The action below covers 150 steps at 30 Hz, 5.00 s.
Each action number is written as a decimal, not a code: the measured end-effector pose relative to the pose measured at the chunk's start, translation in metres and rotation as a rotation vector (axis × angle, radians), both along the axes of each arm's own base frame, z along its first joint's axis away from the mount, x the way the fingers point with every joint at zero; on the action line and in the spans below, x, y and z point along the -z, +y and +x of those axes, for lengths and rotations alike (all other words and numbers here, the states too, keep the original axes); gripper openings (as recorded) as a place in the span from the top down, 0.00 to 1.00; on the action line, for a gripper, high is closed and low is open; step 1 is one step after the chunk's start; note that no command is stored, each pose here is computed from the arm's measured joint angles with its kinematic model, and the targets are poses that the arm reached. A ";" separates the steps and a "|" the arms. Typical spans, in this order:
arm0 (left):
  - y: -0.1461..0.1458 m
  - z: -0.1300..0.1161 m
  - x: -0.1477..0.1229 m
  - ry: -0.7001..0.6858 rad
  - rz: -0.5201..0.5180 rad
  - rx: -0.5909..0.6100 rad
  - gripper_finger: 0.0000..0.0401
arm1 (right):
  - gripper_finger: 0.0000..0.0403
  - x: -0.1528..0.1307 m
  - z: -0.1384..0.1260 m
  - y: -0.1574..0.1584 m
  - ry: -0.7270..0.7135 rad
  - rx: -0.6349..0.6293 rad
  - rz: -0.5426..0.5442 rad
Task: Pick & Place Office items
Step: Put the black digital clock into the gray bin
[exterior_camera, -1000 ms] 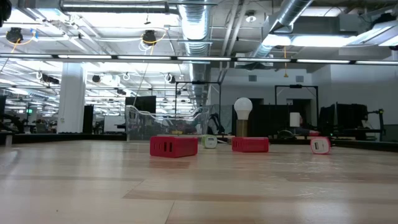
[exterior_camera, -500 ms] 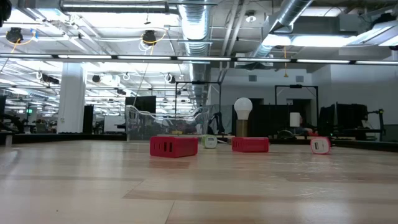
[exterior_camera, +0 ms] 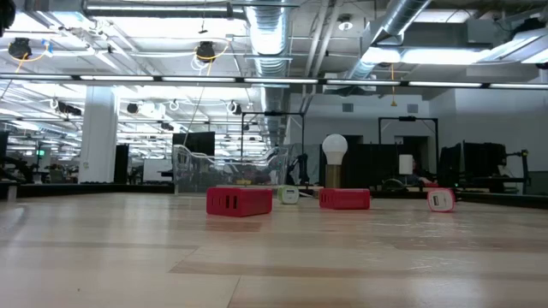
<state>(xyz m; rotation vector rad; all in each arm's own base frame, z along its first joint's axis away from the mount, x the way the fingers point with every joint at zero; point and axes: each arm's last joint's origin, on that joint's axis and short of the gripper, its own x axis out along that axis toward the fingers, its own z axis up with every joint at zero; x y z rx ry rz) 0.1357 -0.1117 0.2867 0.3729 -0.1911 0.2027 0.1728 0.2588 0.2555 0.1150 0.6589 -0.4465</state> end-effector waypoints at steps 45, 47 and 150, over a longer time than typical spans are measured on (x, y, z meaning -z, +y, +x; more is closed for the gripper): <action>0.004 0.003 0.001 0.010 0.020 -0.042 0.68 | 0.57 0.024 0.213 -0.264 0.208 -0.869 -0.352; 0.004 0.003 0.001 0.010 0.020 -0.042 0.68 | 0.59 0.034 0.217 -0.264 0.232 -0.915 -0.397; 0.156 0.244 0.148 1.259 -1.158 -0.611 0.26 | 0.54 -0.016 0.036 -0.005 0.243 -0.494 0.359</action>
